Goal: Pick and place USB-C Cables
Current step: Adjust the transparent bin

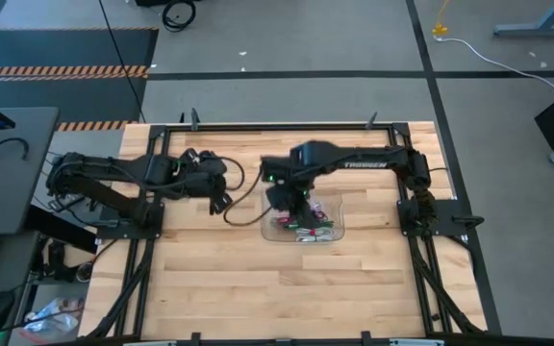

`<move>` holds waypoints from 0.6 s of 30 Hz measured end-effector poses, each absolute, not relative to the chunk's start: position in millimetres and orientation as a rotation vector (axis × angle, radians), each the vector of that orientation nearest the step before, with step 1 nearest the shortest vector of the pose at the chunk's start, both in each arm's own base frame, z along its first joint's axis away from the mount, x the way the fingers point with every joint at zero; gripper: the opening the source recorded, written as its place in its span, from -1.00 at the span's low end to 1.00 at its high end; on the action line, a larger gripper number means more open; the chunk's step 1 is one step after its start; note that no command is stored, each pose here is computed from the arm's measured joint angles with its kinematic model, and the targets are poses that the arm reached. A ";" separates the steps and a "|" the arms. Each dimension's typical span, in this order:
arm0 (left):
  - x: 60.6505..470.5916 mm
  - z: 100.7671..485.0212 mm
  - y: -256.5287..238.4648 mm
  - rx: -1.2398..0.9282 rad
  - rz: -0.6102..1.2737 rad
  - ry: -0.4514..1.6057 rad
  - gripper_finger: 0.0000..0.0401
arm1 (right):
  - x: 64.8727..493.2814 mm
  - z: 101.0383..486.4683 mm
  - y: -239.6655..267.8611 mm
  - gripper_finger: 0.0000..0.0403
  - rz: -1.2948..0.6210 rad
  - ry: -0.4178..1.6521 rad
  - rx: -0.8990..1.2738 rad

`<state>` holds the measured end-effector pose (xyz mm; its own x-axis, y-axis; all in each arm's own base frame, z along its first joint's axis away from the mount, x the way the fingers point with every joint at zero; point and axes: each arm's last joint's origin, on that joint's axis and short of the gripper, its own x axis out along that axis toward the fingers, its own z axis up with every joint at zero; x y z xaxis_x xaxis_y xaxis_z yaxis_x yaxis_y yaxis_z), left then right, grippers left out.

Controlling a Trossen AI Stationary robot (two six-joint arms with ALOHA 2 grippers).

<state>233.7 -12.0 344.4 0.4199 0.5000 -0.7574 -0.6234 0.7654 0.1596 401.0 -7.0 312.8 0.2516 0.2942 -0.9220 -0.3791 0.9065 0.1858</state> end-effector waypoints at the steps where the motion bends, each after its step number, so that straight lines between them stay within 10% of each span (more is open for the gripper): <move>1: 233.0 343.8 -7.4 -0.152 0.712 0.912 -0.98 | 399.8 323.1 -11.3 -0.40 0.430 1.223 -0.093; 18: 254.1 345.5 67.9 -0.174 0.558 0.877 -0.98 | 261.8 485.9 -94.0 -0.39 -0.142 0.810 0.000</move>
<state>254.1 67.9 345.5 0.5078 0.3911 -0.7676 -0.5301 0.8442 0.0794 261.8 -94.0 485.9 0.6809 -0.1262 -0.7214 0.1263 0.9905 -0.0540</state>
